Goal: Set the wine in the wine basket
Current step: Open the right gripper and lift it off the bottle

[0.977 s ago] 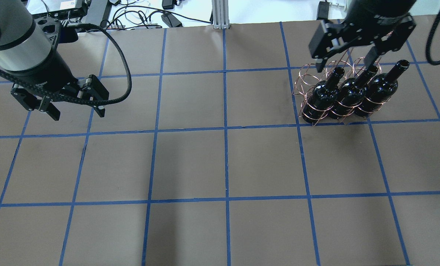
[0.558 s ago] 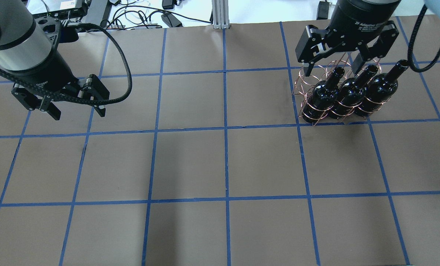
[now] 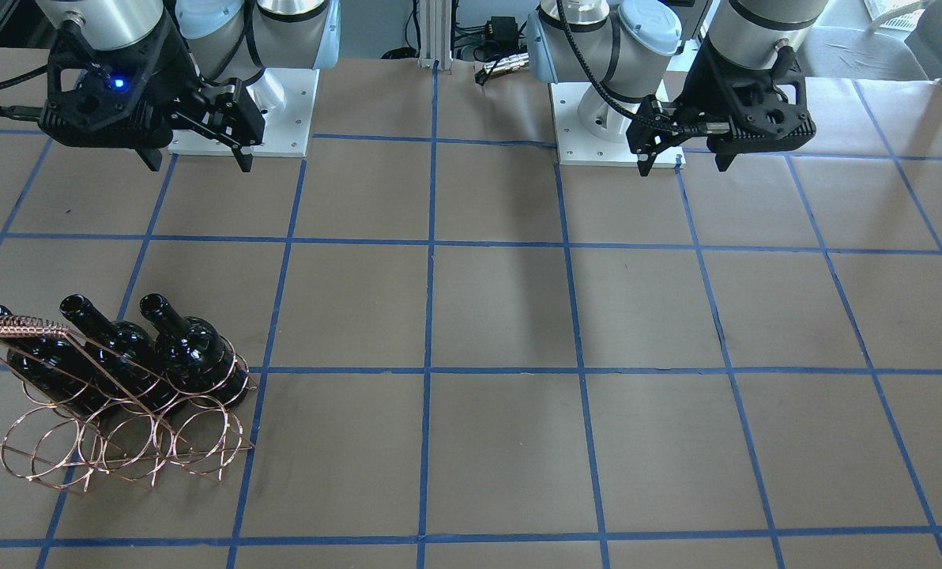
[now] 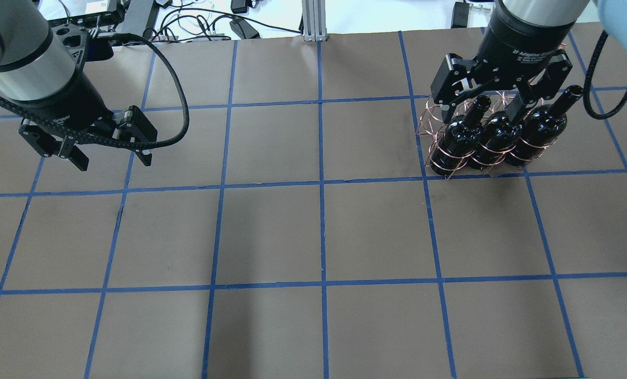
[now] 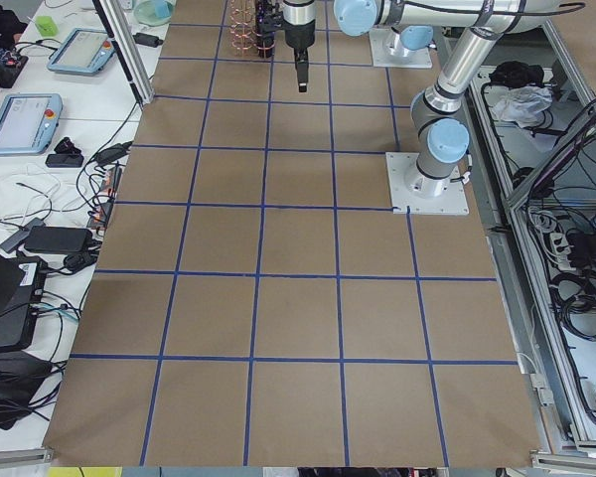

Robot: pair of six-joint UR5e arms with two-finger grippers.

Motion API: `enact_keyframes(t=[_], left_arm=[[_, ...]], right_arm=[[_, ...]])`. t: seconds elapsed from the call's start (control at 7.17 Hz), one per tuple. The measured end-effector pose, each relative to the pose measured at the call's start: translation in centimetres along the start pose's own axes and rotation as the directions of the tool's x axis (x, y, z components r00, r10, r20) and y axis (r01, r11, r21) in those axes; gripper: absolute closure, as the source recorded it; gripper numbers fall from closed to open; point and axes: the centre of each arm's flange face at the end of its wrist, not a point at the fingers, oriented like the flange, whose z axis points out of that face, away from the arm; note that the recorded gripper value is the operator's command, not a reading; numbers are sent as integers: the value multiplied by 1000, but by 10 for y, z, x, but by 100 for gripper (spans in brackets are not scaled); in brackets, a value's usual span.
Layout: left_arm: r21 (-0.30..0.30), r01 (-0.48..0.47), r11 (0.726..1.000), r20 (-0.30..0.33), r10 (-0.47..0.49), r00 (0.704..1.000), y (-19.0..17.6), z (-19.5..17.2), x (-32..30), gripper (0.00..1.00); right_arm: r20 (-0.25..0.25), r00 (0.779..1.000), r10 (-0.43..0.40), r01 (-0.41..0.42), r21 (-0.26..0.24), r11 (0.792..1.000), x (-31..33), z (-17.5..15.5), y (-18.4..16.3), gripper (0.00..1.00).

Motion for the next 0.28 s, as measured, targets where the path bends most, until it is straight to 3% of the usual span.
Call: enact_keyframes(t=[0.28], left_arm=[[4,-6,1000,-3,6,1000,0,0,3,0]], right_arm=[[-6,1000,-2,2,-5,1000,2,2,0,0]])
